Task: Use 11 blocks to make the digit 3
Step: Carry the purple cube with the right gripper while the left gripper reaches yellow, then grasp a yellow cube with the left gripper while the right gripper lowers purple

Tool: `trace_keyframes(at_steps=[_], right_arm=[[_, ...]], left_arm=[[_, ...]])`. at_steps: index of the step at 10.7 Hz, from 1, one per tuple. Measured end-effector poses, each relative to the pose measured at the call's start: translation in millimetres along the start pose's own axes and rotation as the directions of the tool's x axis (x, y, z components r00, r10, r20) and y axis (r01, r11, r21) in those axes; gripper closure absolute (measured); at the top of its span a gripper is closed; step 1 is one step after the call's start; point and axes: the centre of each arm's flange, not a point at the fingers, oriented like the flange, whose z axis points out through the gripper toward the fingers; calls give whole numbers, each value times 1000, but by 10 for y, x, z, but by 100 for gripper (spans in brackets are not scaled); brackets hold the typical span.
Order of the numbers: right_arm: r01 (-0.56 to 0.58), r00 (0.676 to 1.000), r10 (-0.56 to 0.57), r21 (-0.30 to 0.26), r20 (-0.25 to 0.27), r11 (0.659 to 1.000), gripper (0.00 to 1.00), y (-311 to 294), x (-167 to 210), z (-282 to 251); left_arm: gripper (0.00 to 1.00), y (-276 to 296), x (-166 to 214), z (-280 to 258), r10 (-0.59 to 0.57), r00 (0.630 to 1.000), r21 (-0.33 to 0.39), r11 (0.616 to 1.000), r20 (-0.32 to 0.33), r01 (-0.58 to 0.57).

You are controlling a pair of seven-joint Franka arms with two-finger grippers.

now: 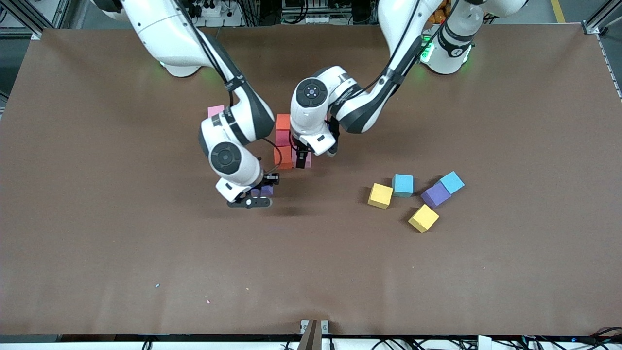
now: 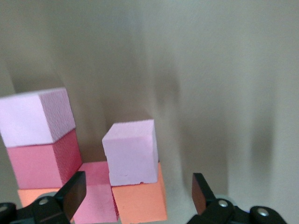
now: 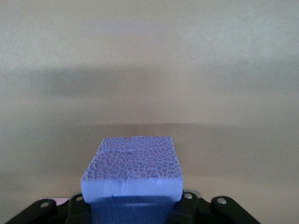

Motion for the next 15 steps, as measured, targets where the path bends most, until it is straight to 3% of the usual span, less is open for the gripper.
trace_keyframes(at_steps=[5,7,9,12,15], right_arm=[[-9,1000,9,-6,-26,1000,44,-315,-113,380],[-8,1000,8,-10,-24,1000,44,-362,-141,438],[-18,1000,17,-10,-24,1000,44,-370,-143,439],[-15,1000,14,-14,-18,1000,44,-426,-192,463],[-12,1000,12,-22,-9,1000,44,-491,-258,500]], left_arm=[[0,399,1170,-357,31,999,10,999,-42,-31],[0,568,1626,-310,48,995,8,999,-92,-47],[0,709,1955,-275,74,992,8,997,-99,-74],[0,888,2282,-256,161,983,3,987,-92,-162],[0,1032,2279,-39,173,981,5,985,-86,-173]])
